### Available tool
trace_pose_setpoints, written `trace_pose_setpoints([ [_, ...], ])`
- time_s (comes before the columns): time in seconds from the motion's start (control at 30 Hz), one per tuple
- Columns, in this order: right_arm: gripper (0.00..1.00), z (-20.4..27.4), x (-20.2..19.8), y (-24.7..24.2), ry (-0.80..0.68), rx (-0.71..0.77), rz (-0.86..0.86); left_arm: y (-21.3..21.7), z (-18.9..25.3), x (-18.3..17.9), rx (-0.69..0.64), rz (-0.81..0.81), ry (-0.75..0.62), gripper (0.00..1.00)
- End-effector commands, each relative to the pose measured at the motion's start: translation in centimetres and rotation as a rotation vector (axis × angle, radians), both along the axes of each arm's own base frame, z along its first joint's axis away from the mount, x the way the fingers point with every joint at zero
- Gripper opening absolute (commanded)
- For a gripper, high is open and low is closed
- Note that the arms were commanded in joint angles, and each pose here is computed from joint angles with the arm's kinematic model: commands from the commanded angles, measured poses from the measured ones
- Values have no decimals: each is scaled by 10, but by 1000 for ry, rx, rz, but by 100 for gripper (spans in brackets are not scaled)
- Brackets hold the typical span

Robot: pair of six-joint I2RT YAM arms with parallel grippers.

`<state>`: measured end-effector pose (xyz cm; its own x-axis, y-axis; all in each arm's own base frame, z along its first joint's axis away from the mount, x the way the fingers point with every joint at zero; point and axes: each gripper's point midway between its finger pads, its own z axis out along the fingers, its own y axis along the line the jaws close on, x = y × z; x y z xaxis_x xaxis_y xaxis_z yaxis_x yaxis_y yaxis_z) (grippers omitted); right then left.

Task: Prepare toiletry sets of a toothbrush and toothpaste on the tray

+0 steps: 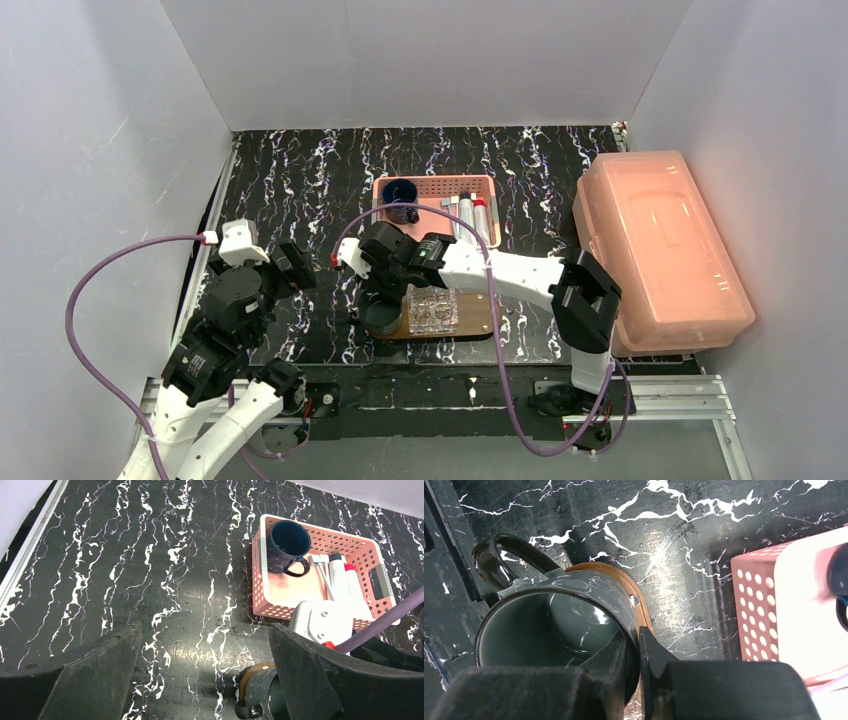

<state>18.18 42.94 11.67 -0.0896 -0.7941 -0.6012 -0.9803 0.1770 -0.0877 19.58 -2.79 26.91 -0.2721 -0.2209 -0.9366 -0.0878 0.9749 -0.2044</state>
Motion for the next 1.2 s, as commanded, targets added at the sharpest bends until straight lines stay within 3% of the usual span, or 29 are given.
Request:
trace_pose_setpoints([
  [0.0, 1, 44, 7, 14, -60, 154, -35, 2, -1, 3, 1, 22, -3, 99],
  [0.43, 24, 40, 7, 12, -49, 142, -51, 2, -1, 4, 3, 23, 1, 99],
  [0.73, 29, 46, 6, 14, -39, 152, -52, 2, -2, 4, 5, 22, 2, 99],
  [1.17, 47, 101, 17, 12, -124, 253, -106, 1, -1, 4, 2, 19, 1, 99],
])
